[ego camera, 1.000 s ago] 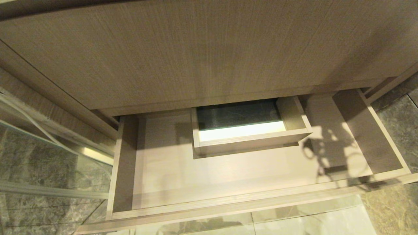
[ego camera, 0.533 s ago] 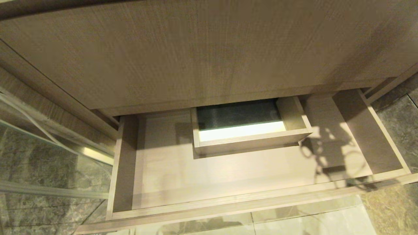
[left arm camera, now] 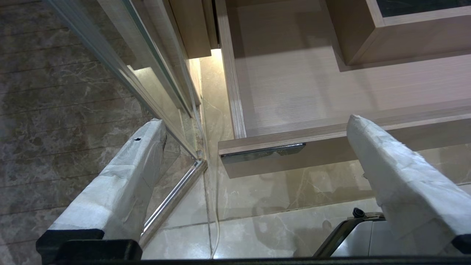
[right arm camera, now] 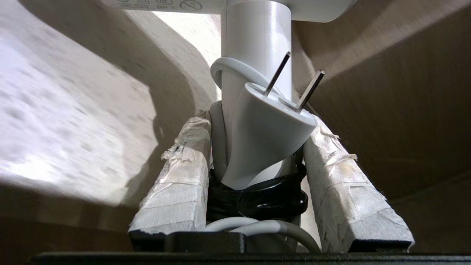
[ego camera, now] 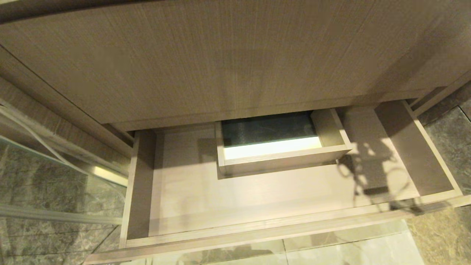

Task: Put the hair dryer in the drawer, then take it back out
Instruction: Place it on the countertop

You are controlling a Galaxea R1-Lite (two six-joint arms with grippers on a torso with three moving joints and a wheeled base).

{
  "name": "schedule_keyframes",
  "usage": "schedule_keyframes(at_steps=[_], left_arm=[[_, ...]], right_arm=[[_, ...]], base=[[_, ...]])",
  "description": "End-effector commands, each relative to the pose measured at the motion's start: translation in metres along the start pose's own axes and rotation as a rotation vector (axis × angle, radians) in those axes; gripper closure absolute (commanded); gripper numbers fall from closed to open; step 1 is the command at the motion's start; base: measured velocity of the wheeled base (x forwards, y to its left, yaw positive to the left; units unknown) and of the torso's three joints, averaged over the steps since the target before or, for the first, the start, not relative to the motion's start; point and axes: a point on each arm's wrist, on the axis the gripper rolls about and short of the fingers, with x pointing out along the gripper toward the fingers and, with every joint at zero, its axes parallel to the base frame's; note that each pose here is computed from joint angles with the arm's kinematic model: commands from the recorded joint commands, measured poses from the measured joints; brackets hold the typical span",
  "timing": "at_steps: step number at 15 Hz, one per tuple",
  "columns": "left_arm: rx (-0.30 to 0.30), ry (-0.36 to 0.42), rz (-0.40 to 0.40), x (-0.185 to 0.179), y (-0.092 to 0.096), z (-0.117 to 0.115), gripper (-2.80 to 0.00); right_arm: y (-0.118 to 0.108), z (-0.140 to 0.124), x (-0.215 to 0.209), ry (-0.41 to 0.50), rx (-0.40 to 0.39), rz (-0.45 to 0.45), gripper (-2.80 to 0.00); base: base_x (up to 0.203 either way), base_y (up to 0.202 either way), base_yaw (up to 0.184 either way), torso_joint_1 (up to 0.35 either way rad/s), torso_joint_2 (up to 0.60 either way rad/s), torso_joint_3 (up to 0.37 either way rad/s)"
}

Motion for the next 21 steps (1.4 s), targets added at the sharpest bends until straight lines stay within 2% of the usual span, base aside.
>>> schedule_keyframes(at_steps=[1, 7, 11, 12, 21], left_arm=[[0.0, 0.001, 0.0, 0.0, 0.0, 0.0, -2.8], [0.0, 0.001, 0.0, 0.0, 0.0, 0.0, -2.8], [0.0, 0.001, 0.0, 0.0, 0.0, 0.0, -2.8], [0.0, 0.001, 0.0, 0.0, 0.0, 0.0, -2.8], [0.0, 0.001, 0.0, 0.0, 0.0, 0.0, -2.8]], right_arm=[[0.028, -0.001, 0.017, -0.034, 0.038, 0.074, 0.0], [0.036, 0.003, 0.02, -0.055, 0.047, 0.097, 0.0], [0.032, 0.006, 0.017, -0.064, 0.045, 0.087, 0.0], [0.032, 0.006, 0.017, -0.064, 0.045, 0.087, -2.8], [0.025, 0.011, 0.013, -0.085, 0.043, 0.054, -2.8]], base=[[0.0, 0.0, 0.0, 0.0, 0.0, 0.0], [0.0, 0.0, 0.0, 0.0, 0.0, 0.0], [0.0, 0.0, 0.0, 0.0, 0.0, 0.0], [0.0, 0.0, 0.0, 0.0, 0.0, 0.0], [0.0, 0.0, 0.0, 0.0, 0.0, 0.0]])
